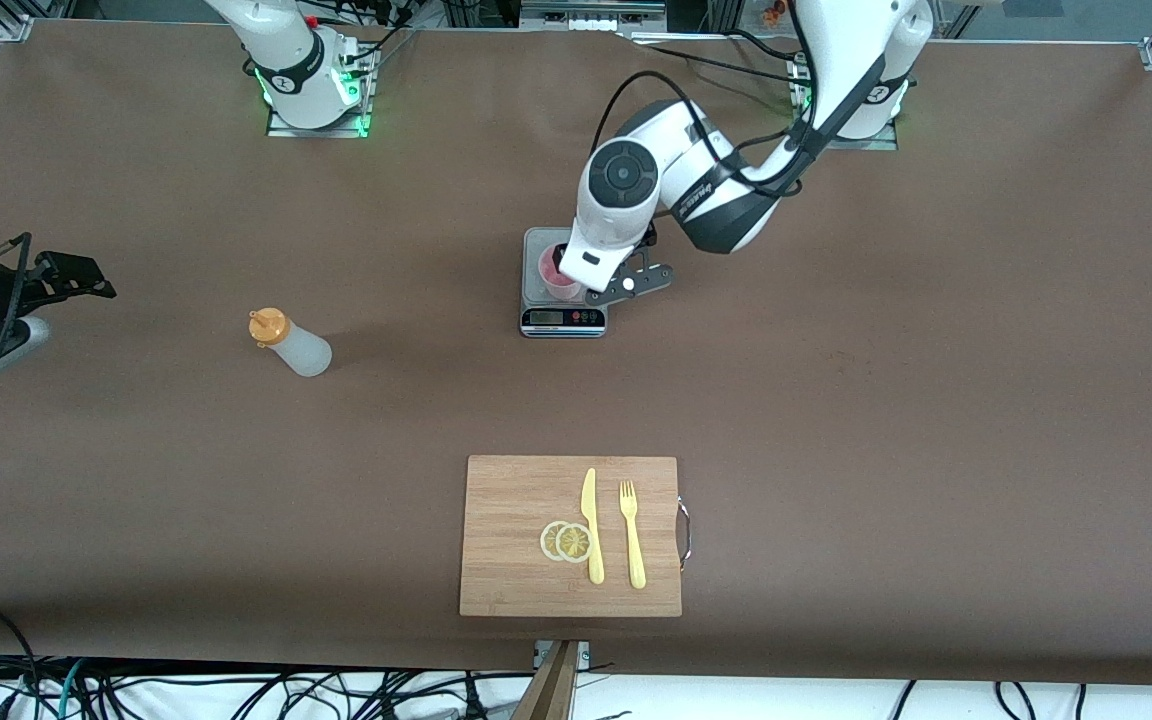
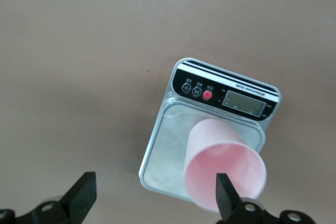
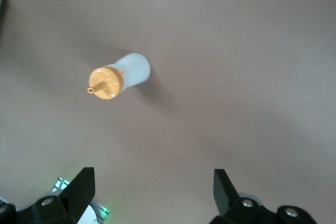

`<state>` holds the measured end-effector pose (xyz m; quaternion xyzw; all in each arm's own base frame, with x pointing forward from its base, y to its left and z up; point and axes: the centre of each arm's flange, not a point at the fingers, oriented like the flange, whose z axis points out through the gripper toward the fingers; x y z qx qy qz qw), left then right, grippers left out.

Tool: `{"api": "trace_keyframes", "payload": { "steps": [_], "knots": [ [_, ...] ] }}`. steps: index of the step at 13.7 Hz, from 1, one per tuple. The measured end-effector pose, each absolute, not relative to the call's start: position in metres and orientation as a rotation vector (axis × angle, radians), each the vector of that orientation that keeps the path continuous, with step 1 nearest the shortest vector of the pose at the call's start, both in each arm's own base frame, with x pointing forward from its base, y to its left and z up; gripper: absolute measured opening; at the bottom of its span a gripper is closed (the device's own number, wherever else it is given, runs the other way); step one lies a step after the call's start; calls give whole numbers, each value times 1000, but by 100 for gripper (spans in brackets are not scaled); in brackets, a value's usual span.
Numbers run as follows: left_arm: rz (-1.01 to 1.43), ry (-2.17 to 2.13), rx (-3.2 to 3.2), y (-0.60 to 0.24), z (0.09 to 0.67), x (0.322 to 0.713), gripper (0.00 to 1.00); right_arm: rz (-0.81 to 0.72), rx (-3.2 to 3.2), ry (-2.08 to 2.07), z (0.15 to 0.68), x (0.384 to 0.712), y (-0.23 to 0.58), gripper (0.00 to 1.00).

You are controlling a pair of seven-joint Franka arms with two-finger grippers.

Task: Add sauce to pink cup with both arms
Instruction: 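Release the cup and withdraw the left gripper while the right gripper approaches the bottle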

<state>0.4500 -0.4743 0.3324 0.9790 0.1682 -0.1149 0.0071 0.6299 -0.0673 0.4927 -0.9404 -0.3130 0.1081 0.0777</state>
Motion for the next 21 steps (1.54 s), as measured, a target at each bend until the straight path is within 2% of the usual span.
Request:
{"api": "trace_keyframes", "payload": {
  "steps": [3,6,10,13,16,21],
  "knots": [
    [-314,500,3092,-464,387,457,100,277,-2628,-1133,467,633,-85,100],
    [-327,497,3104,-405,426,507,100,212,-2415,-1314,434,633,-102,100],
    [-305,526,3076,-282,448,579,100,84,-2157,-1435,388,631,-113,100],
    [-253,501,3051,-140,469,623,100,0,-2010,-1482,353,625,-127,100],
    [-213,514,3026,-13,477,637,100,-61,-1895,-1523,330,615,-127,100],
    [-96,555,3036,61,500,633,100,-238,-1717,-1585,291,599,-136,100]
  ]
}}
